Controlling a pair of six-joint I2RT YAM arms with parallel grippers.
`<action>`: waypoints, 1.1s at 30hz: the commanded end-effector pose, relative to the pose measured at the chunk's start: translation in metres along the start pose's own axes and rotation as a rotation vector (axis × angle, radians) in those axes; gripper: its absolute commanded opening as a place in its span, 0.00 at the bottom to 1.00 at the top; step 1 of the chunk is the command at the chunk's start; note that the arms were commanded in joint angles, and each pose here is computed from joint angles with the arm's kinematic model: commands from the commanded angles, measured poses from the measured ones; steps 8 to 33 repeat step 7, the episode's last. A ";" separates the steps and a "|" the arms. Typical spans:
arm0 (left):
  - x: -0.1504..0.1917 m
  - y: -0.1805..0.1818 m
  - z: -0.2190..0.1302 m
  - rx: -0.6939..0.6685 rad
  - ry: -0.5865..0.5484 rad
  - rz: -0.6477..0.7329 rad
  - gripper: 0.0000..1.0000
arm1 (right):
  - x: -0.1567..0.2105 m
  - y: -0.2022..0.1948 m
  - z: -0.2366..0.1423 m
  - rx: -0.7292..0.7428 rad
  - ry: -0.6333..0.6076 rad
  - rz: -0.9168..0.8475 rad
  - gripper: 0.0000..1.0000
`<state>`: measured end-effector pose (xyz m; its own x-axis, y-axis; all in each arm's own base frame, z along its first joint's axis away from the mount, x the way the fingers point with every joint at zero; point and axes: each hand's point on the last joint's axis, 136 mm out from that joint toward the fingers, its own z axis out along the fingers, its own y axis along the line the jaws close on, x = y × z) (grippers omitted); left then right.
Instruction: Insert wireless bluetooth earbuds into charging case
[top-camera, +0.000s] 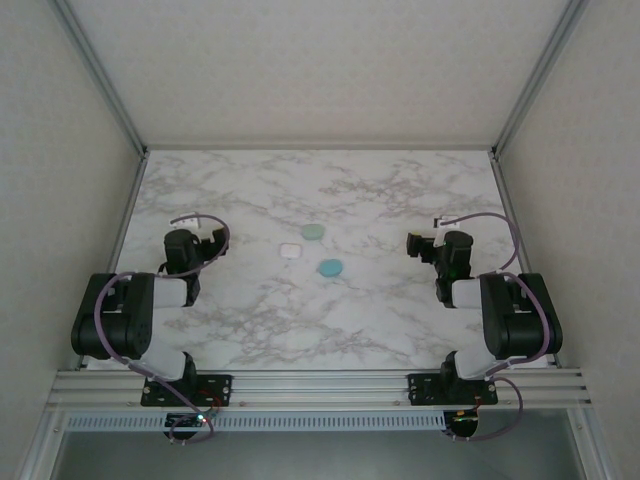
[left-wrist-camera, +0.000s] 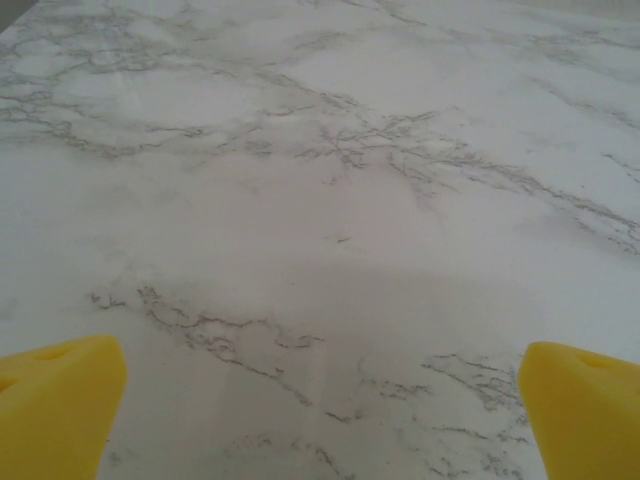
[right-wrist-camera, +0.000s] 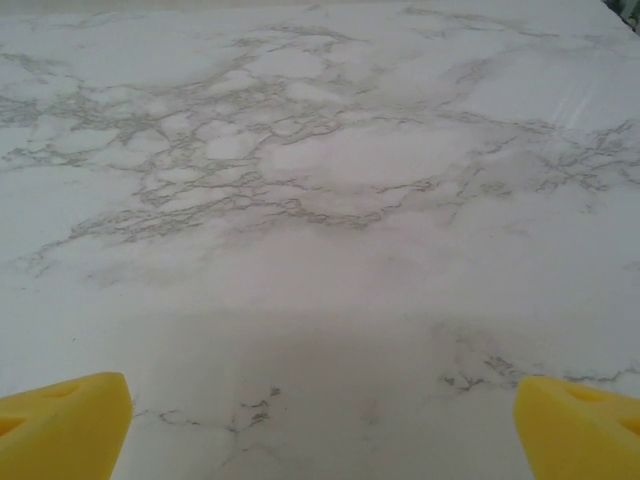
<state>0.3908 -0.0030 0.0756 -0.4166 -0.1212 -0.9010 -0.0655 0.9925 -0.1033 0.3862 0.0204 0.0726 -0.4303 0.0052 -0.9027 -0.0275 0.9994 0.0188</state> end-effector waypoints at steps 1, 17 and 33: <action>-0.016 0.001 0.000 -0.020 -0.056 0.011 1.00 | -0.012 -0.001 0.003 0.017 -0.037 0.002 0.99; -0.017 0.001 0.000 -0.018 -0.058 0.012 1.00 | -0.012 -0.001 0.002 0.016 -0.037 0.004 0.99; -0.017 0.001 0.000 -0.018 -0.058 0.012 1.00 | -0.012 -0.001 0.002 0.016 -0.037 0.004 0.99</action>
